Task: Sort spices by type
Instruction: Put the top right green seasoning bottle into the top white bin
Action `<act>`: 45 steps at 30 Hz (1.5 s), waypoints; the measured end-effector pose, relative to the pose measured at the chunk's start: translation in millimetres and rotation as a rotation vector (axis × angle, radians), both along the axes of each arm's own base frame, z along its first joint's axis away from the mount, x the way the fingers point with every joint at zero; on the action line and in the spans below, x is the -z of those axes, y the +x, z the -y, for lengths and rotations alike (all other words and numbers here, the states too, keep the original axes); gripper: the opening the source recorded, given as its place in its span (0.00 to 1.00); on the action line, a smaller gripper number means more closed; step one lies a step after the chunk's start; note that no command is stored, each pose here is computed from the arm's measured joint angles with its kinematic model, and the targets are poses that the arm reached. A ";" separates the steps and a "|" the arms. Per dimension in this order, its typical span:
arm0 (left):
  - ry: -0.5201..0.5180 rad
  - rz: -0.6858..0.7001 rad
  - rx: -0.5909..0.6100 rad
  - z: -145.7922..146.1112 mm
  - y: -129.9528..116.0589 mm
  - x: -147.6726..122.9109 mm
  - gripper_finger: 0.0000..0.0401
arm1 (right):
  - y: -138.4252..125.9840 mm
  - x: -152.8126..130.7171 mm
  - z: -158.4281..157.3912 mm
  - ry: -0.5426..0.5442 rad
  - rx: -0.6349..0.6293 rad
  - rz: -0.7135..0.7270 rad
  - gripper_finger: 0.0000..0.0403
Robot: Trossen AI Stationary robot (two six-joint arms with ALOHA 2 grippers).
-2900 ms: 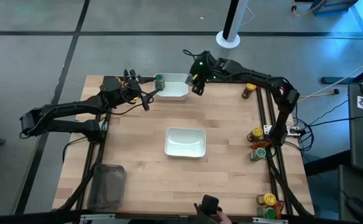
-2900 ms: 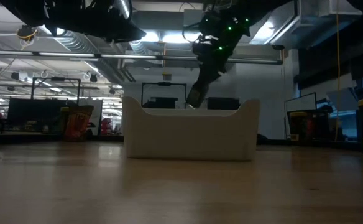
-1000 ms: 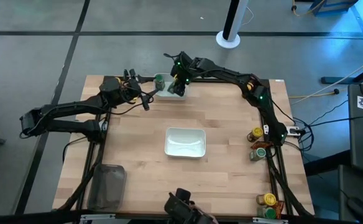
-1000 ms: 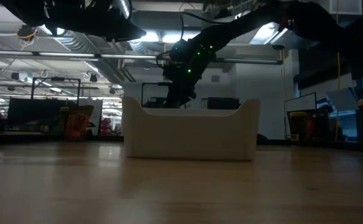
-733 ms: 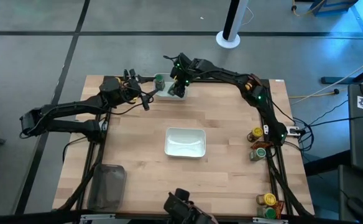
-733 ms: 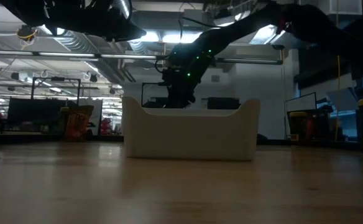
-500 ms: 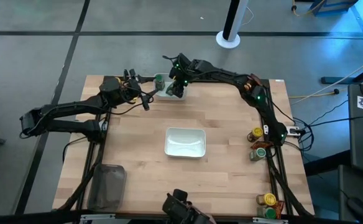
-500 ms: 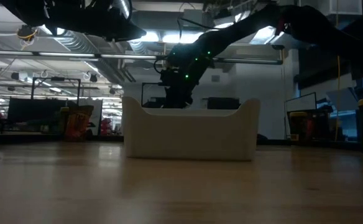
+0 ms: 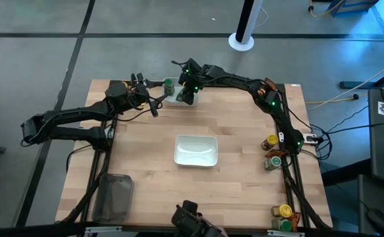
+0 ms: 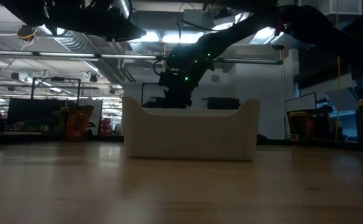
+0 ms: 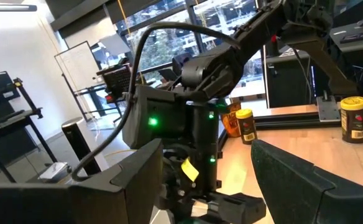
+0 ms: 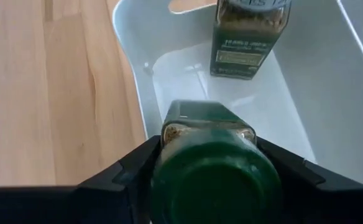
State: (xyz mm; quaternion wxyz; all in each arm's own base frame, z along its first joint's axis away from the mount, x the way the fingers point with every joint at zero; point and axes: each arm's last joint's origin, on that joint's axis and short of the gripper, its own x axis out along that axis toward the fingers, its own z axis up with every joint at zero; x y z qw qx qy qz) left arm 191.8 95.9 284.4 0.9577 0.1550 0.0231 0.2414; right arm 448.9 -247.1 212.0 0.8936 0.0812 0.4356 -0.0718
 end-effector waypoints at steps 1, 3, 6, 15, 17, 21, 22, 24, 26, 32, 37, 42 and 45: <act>0.000 0.000 0.000 0.0 0.0 0.0 0.59 | 0.4 -0.3 0.2 -0.003 0.000 0.005 0.56; 0.000 0.000 0.000 0.0 0.0 0.0 0.59 | 2.1 0.7 0.5 -0.013 0.002 0.011 0.56; 0.000 0.000 0.000 0.0 0.0 0.0 0.59 | 1.9 3.6 0.7 -0.008 0.004 0.000 0.56; 0.000 0.000 0.000 0.0 0.0 0.0 0.59 | 3.0 2.7 1.4 -0.018 0.005 0.013 0.56; 0.000 0.000 0.000 0.0 0.0 0.0 0.59 | 3.5 2.2 1.7 -0.021 0.005 0.020 0.56; 0.000 -0.001 0.000 0.0 0.1 0.1 0.59 | 5.5 0.4 2.7 -0.035 0.004 0.047 0.56; 0.000 0.000 0.000 0.0 0.0 0.0 0.59 | 6.2 -0.2 3.1 -0.038 0.003 0.056 0.56; 0.000 0.000 0.000 0.0 0.0 0.0 0.59 | 7.3 -1.2 3.7 -0.047 0.003 0.072 0.56; 0.000 0.000 0.000 0.0 0.0 0.0 0.59 | 8.3 -2.2 4.2 -0.054 0.002 0.085 0.56; 0.000 0.000 0.000 0.0 0.0 -0.1 0.59 | 16.7 4.0 4.5 -0.075 -0.009 0.133 0.56; 0.000 -0.001 0.001 0.1 0.1 0.1 0.59 | 24.4 18.0 -0.1 -0.064 -0.036 0.134 0.56; 0.006 -0.003 0.000 0.0 0.0 0.0 0.59 | 29.7 23.3 -4.1 -0.079 -0.040 0.139 0.56; 0.006 -0.004 0.001 0.1 0.0 0.0 0.59 | 30.0 22.7 -3.6 -0.097 -0.022 0.136 0.56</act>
